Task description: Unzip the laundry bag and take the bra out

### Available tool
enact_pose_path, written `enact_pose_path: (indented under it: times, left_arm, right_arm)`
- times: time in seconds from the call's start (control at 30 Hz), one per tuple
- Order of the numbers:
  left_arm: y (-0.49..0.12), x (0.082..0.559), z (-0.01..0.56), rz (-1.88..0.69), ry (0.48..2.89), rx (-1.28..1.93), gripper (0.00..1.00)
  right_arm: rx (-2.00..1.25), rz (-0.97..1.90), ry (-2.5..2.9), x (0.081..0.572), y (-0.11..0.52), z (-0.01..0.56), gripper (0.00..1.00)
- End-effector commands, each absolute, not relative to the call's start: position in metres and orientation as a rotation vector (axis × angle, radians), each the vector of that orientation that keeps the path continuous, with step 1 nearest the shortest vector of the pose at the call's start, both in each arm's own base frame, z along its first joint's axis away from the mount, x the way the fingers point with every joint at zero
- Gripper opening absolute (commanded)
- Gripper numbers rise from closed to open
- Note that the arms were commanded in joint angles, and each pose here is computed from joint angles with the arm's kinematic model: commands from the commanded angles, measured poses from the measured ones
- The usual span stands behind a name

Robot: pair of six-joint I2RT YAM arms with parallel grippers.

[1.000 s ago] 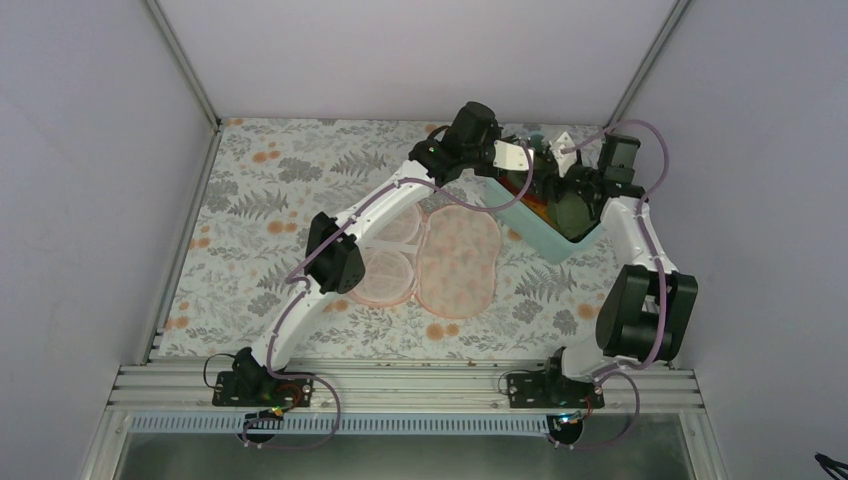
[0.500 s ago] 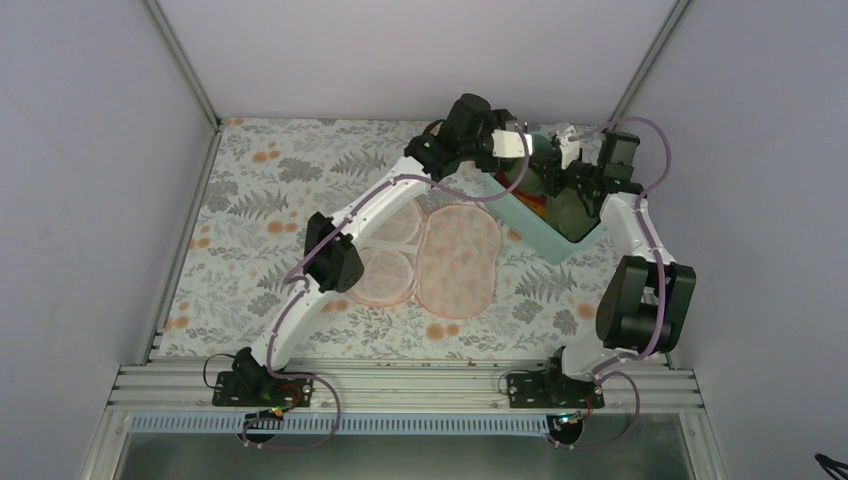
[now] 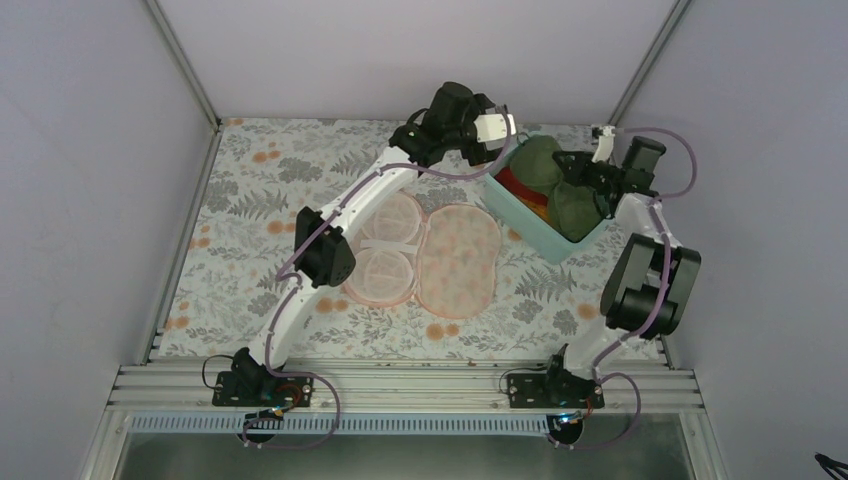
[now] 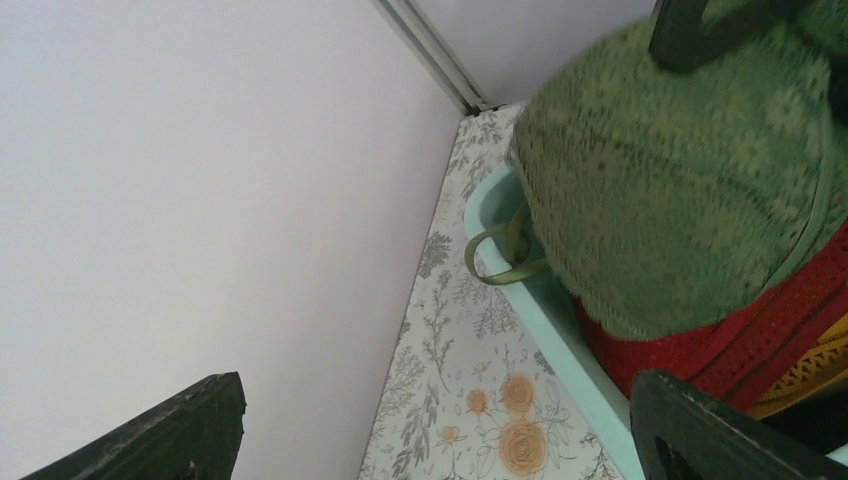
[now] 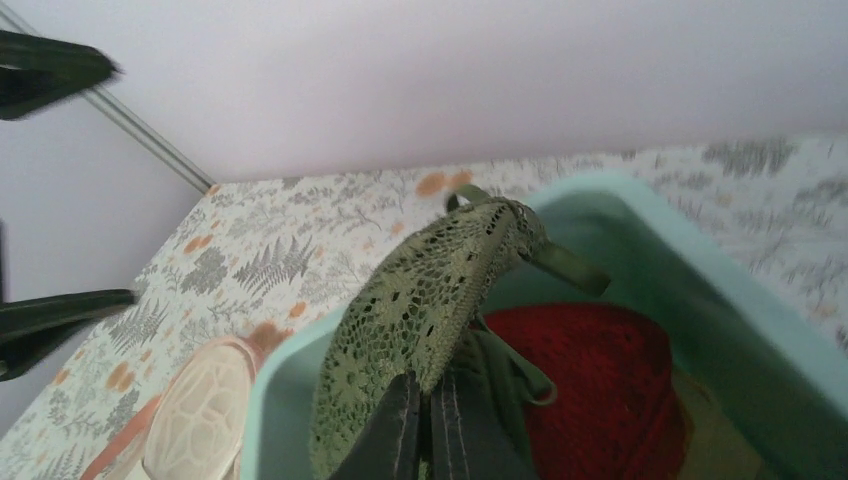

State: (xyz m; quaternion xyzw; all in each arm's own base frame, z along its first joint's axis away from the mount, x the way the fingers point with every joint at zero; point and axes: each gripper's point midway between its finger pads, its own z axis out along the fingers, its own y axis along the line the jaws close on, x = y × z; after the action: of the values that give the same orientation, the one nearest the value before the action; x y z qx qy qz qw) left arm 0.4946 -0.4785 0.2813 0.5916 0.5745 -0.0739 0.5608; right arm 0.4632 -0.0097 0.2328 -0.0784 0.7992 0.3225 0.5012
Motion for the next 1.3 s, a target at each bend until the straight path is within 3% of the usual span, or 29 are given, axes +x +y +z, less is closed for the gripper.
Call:
enact_pose_path:
  times: [0.0,0.3,0.53,0.63,0.8,0.97,1.07,1.13,1.2,1.27]
  left_arm:
    - [-0.479,0.481,0.302,-0.223,1.344,1.379,0.95]
    - [-0.492,0.460,0.282,-0.339,1.340,1.463,0.94]
    - [-0.502,0.452,0.271,-0.358,1.349,1.482,0.94]
    - [-0.502,0.452,0.270,-0.354,1.351,1.487,0.94]
    - [-0.501,0.452,0.270,-0.348,1.351,1.490,0.94]
    - [-0.501,0.449,0.278,-0.374,1.350,1.477,0.95]
    - [-0.496,0.447,0.284,-0.383,1.365,1.472,0.99]
    - [-0.487,0.449,0.289,-0.395,1.399,1.454,1.00]
    - [-0.473,0.451,0.293,-0.414,1.446,1.437,1.00]
    - [-0.454,0.456,0.295,-0.434,1.517,1.397,1.00]
  right_arm:
    - [-0.075,0.884,2.029,0.471,-0.015,0.195,0.04]
    - [-0.006,0.832,2.040,0.479,-0.033,0.195,0.04]
    - [-0.022,0.809,2.138,0.486,-0.026,0.173,0.20]
    - [-0.028,0.617,2.190,0.494,-0.033,0.180,0.33]
    - [0.066,0.205,2.190,0.502,-0.071,0.223,0.67]
    - [-0.001,0.071,2.147,0.493,-0.058,0.257,0.96]
    - [0.015,0.036,2.100,0.481,-0.047,0.280,0.97]
    - [0.109,-0.011,2.094,0.471,-0.053,0.288,0.93]
    - [0.206,-0.044,2.104,0.458,-0.059,0.289,0.82]
    - [0.255,-0.037,2.129,0.445,-0.057,0.281,0.63]
